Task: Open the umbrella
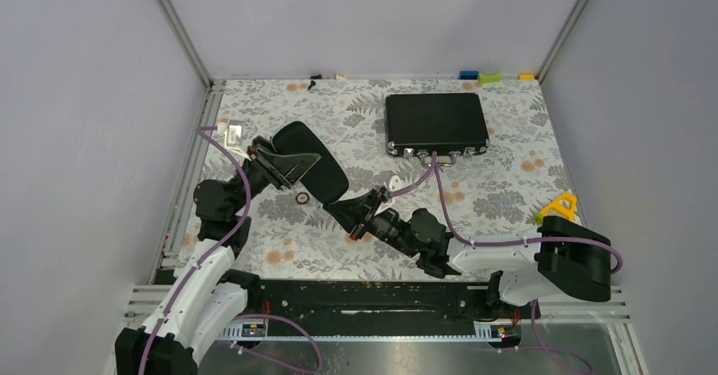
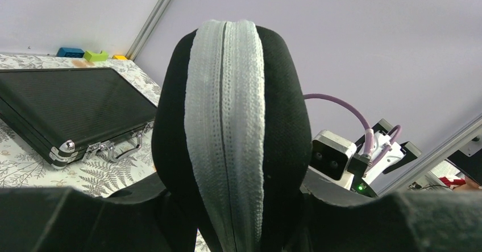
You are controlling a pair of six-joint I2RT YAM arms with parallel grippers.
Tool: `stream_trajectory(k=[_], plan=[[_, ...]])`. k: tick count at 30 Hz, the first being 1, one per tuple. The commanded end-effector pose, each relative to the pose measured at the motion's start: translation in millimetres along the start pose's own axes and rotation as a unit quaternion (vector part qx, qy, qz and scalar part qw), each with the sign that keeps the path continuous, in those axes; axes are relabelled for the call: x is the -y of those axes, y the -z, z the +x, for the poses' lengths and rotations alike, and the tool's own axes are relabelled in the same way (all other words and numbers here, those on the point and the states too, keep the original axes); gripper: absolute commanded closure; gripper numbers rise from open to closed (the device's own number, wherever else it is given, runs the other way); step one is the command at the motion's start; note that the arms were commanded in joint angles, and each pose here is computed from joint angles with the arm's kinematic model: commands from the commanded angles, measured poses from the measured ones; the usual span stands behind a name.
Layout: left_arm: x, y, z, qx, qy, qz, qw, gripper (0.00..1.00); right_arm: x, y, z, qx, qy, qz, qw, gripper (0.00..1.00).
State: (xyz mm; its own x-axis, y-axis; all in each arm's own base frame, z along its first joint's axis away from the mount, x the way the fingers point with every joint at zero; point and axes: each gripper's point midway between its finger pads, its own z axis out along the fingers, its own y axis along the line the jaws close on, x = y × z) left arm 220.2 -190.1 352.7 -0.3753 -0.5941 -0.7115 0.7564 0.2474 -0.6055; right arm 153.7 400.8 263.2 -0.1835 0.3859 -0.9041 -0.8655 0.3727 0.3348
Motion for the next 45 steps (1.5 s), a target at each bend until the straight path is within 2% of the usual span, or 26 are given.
stream_trajectory(k=[1,27,38,39,43,45], plan=[[18,3,-36,0.071,-0.065,0.021,0.995,1.00,6,8,-2,0.005,0.005,0.020,1.000,1.00],[15,9,-45,0.090,-0.076,0.012,0.993,1.00,30,28,53,-0.076,0.031,0.069,0.994,1.00],[12,10,-47,0.097,-0.073,0.007,0.993,1.00,18,36,69,-0.100,0.032,0.048,0.993,1.00],[12,10,-47,0.097,-0.073,0.007,0.993,1.00,15,37,66,-0.097,0.028,0.044,0.994,0.97],[10,10,-47,0.098,-0.069,0.003,0.993,1.00,18,42,51,-0.078,0.031,0.055,0.995,0.68],[9,10,-47,0.098,-0.066,-0.001,0.993,1.00,23,45,51,-0.077,0.047,0.066,0.994,0.59]])
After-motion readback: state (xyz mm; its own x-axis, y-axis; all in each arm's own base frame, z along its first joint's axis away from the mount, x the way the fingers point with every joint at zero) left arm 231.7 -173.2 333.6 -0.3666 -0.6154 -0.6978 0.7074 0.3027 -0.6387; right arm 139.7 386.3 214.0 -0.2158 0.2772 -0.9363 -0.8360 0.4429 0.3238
